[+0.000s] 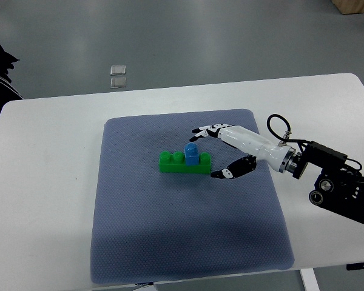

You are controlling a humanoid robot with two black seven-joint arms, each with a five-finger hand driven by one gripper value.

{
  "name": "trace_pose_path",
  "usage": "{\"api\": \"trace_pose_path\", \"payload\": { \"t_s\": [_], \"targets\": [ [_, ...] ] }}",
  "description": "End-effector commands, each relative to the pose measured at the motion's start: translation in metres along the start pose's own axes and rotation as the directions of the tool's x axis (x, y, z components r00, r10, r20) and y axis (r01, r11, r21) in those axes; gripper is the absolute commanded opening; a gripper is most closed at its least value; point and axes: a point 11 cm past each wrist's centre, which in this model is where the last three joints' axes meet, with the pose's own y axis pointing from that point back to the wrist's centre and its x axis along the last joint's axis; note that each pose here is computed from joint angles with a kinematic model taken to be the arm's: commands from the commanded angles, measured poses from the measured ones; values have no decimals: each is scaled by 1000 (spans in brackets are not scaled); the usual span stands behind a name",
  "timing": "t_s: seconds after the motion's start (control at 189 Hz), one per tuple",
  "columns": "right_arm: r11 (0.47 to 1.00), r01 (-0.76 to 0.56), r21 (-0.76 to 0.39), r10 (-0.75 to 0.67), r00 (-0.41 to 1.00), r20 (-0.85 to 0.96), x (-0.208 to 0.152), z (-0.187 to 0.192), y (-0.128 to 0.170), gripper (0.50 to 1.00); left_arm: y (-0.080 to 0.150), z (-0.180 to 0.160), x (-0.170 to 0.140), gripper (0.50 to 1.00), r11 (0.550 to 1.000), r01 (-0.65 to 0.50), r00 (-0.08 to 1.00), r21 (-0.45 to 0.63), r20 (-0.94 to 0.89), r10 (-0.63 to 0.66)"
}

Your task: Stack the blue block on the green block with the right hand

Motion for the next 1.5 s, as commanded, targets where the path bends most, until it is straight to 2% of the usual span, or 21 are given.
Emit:
{"api": "trace_pose_path", "payload": {
  "t_s": [0.0, 0.127, 0.302, 0.45, 0.545, 0.587, 0.698, 0.81, 0.931, 1.0, 1.159, 1.265, 1.397, 1.497],
  "targets": [
    [1000, -25, 0, 25, 1000, -17, 14, 3, 3, 907, 0, 0, 0, 1000, 1000, 0, 1000, 0, 0, 0],
    [997, -73, -14, 73, 997, -6, 29, 6, 2, 909, 0, 0, 0, 1000, 1000, 0, 1000, 0, 0, 0],
    [976, -194, -96, 208, 963, 170, 61, 18, -6, 915, 0, 0, 0, 1000, 1000, 0, 1000, 0, 0, 0],
    [937, -280, -209, 342, 860, 380, 82, 39, -15, 915, 0, 0, 0, 1000, 1000, 0, 1000, 0, 0, 0],
    [917, -277, -289, 391, 769, 506, 82, 52, -16, 915, 0, 0, 0, 1000, 1000, 0, 1000, 0, 0, 0],
    [913, -239, -332, 401, 677, 617, 80, 56, -23, 915, 0, 0, 0, 1000, 1000, 0, 1000, 0, 0, 0],
    [902, -137, -410, 423, 471, 774, 71, 72, -24, 917, 0, 0, 0, 1000, 1000, 0, 1000, 0, 0, 0],
    [891, -69, -450, 448, 304, 841, 69, 80, -28, 917, 0, 0, 0, 1000, 1000, 0, 1000, 0, 0, 0],
    [887, 29, -460, 461, -32, 887, 59, 81, -29, 917, 0, 0, 0, 1000, 1000, 0, 1000, 0, 0, 0],
    [887, 28, -461, 460, -139, 877, 56, 83, -29, 917, 0, 0, 0, 1000, 1000, 0, 1000, 0, 0, 0],
    [881, -79, -467, 452, -153, 879, 62, 85, -25, 919, 0, 0, 0, 1000, 1000, 0, 1000, 0, 0, 0],
    [892, -173, -417, 401, -120, 908, 67, 81, -24, 919, 0, 0, 0, 1000, 1000, 0, 1000, 0, 0, 0],
    [901, -175, -396, 398, -27, 917, 59, 80, -23, 919, 0, 0, 0, 1000, 1000, 0, 1000, 0, 0, 0],
    [903, -165, -397, 401, -7, 916, 54, 81, -20, 919, 0, 0, 0, 1000, 1000, 0, 1000, 0, 0, 0]
  ]
}}
